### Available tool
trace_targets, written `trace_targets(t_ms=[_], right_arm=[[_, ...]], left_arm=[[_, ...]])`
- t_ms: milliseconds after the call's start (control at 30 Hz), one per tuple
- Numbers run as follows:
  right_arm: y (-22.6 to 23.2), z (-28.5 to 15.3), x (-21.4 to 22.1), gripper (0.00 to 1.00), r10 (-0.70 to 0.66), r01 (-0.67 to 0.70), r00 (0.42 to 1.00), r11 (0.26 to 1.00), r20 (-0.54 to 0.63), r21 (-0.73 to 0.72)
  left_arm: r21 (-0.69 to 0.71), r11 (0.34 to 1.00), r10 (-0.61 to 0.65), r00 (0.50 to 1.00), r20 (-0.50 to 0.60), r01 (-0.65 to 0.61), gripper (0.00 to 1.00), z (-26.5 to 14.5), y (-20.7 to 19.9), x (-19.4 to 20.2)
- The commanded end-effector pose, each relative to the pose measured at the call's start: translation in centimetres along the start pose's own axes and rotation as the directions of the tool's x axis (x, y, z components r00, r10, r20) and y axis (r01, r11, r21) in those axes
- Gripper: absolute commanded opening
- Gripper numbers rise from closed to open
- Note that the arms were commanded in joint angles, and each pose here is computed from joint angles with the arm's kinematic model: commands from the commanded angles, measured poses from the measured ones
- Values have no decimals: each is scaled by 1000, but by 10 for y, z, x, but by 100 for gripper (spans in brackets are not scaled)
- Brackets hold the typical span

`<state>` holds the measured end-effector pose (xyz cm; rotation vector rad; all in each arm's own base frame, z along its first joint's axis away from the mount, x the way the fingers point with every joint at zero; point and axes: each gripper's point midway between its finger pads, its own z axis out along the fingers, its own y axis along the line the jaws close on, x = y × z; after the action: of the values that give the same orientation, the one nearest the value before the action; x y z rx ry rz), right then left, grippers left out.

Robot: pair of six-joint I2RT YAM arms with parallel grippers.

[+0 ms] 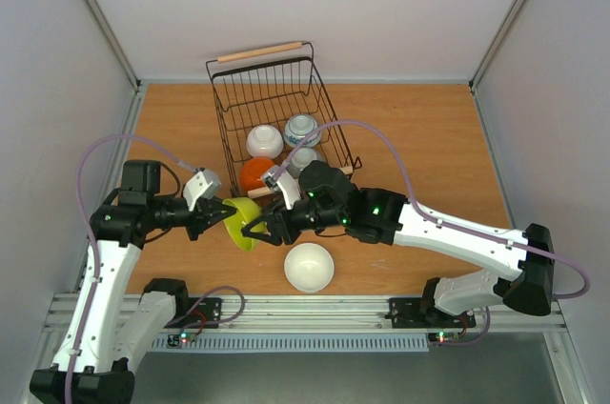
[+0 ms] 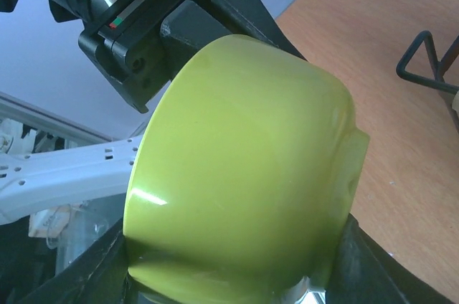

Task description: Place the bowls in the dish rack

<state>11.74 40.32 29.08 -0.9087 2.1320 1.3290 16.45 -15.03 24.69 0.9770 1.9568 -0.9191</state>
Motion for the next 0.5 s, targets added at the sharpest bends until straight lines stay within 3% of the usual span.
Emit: trace_targets(t_ms=[0, 100, 133, 167, 233, 333, 467], right_arm=[[25, 3, -9, 2, -51, 52, 999, 993, 12, -106], [17, -1, -13, 1, -61, 62, 998, 997, 27, -46], [12, -2, -15, 1, -65, 65, 998, 998, 28, -6], [5, -4, -19, 1, -80, 78, 996, 996, 32, 43], [-10, -8, -27, 1, -109, 105, 994, 985, 25, 137], [-48, -15, -46, 1, -94, 86, 995, 957, 15, 278], [-100, -22, -80, 1, -56, 45, 998, 913, 17, 405]], left_arm=[[67, 995, 70, 994, 86, -76, 0, -6, -19, -22], [23, 997, 74, 994, 86, -76, 2, -6, -12, -23], [-4, 997, 80, 993, 91, -80, 11, -7, -8, -24], [-31, 997, 66, 993, 94, -64, 25, -7, -3, -25], [-93, 994, 74, 992, 105, -64, 65, -8, 6, -26], [-215, 975, 80, 989, 127, -51, 96, -14, 23, -31], [-376, 926, 91, 983, 161, -24, 99, -27, 44, -36]])
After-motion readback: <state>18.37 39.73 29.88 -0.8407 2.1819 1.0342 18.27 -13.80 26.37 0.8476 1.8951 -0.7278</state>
